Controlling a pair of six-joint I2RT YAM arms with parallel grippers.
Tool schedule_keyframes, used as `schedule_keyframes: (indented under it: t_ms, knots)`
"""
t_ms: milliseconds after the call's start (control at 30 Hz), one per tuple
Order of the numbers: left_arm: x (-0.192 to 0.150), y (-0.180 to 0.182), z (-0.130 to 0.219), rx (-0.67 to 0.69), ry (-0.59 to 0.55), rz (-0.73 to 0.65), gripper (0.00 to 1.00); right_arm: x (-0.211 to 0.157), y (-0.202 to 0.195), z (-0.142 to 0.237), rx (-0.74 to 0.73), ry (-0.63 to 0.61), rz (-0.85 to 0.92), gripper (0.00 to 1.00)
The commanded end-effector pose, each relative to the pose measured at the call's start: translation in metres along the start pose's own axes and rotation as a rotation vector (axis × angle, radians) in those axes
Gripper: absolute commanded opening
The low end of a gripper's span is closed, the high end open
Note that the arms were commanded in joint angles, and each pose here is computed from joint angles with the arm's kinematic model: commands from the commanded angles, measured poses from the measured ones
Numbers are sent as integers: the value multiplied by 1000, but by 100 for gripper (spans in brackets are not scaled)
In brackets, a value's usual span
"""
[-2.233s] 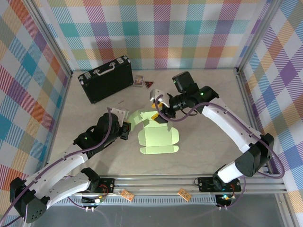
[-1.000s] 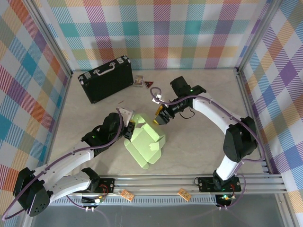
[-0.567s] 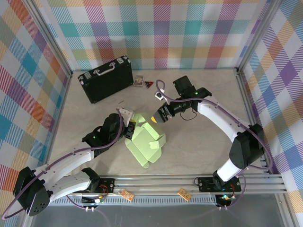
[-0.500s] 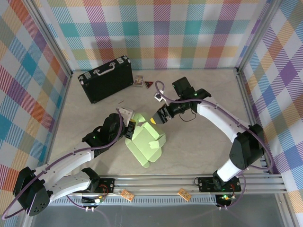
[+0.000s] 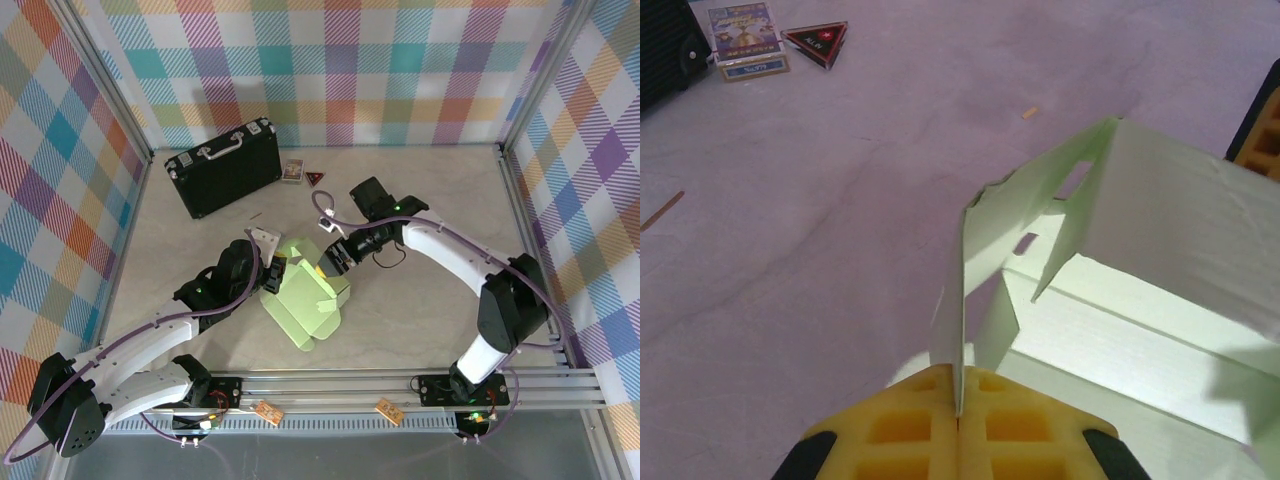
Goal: Fold the paper box
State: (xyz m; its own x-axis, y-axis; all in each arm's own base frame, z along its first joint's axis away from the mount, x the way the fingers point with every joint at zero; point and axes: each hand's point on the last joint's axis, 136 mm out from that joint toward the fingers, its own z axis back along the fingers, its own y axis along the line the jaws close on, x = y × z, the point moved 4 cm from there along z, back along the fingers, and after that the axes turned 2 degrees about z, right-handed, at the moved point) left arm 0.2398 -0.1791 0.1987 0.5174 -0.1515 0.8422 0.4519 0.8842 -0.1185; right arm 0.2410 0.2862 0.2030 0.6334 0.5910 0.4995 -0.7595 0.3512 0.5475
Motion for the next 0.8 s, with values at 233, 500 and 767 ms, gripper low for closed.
schedule_keyframes:
  t_ms: [233, 500, 767]
  knots:
    - [-8, 0, 4, -12, -34, 60, 0, -11, -18, -11, -105, 69, 32, 60]
    - [-38, 6, -3, -5, -10, 152, 0, -6, -21, -16, -103, 65, 52, 58]
    - [-52, 10, 8, -14, -22, 190, 0, -20, -20, -32, -71, 135, 59, 52]
